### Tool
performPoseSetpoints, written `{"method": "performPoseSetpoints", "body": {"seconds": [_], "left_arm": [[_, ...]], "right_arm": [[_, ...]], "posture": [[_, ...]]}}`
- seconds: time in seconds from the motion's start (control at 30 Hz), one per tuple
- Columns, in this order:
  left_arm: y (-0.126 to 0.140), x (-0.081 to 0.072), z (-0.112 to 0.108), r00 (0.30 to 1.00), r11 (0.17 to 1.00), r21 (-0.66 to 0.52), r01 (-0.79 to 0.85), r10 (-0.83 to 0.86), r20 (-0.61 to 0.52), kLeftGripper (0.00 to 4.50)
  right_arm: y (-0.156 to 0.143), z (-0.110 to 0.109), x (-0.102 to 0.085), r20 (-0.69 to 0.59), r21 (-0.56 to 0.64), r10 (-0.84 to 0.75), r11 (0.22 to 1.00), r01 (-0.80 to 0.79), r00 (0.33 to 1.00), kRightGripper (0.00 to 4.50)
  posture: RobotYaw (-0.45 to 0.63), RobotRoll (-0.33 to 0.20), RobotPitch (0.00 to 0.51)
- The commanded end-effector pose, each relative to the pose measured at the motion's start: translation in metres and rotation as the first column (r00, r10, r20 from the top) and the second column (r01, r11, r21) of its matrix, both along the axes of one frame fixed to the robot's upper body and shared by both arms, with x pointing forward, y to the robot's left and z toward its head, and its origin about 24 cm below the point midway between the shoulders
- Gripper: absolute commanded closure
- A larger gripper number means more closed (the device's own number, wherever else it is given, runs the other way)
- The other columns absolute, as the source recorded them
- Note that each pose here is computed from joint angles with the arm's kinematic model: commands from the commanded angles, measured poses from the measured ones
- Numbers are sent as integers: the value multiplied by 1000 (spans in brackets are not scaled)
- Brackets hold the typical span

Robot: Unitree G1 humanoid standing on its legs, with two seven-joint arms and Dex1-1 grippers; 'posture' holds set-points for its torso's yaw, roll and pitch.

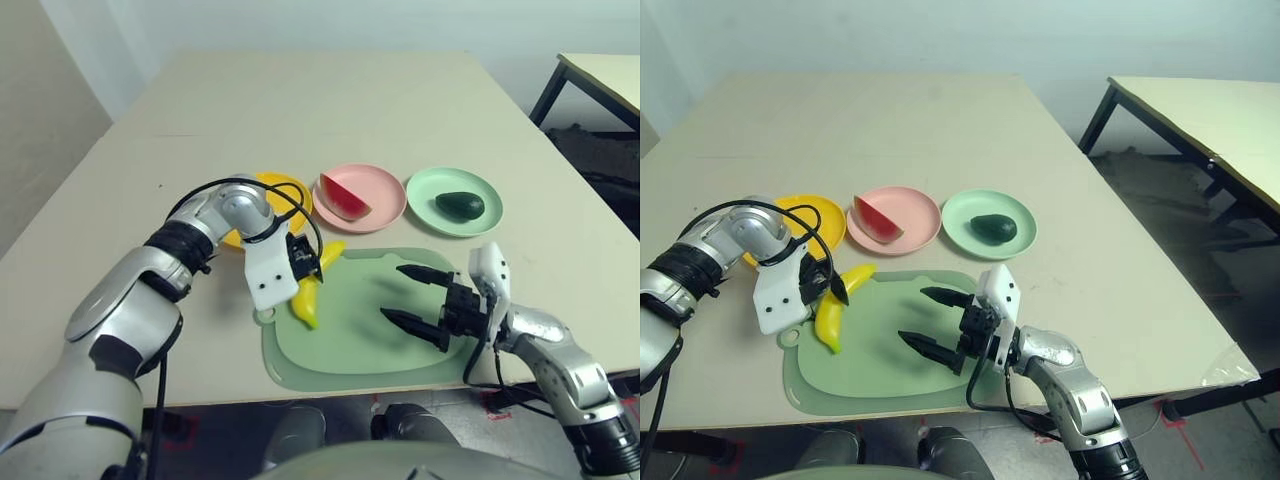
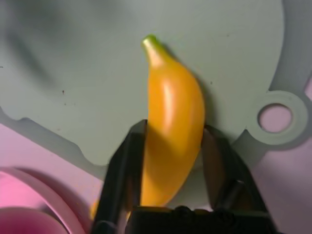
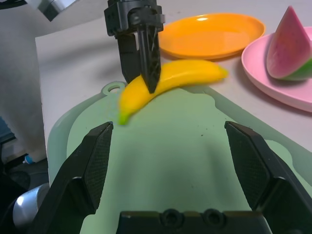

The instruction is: Place the fruits into color-matched plates.

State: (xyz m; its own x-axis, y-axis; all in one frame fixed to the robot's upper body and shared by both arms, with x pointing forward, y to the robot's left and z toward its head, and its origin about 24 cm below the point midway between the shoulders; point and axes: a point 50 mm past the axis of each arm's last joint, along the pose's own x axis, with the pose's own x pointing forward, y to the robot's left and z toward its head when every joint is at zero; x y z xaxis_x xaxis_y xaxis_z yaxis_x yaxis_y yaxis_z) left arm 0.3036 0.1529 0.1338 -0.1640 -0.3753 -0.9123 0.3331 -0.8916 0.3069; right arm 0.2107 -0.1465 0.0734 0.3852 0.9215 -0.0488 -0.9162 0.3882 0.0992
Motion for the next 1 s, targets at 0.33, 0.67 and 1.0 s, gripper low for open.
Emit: {"method": "performPoseSetpoints", "body": {"seconds": [0.33,0.67,1.0], "left_arm": [[-12,-18,39,991,970,-235,-66,37,-127,2880],[40,2,81,947,921,-237,-310,321,10,2880],[90,27,49,825,843,-155,-515,537,178,2880]], "right_arm": [[1,1,-4,55,-21,37,999,-36,998,0],[-5,7,-2,207,-65,-136,986,152,969,0],[-9,8,-4,189,-9,-383,920,392,904,0]], "posture": [[95,0,18],[139,0,20],[107,0,0]]}}
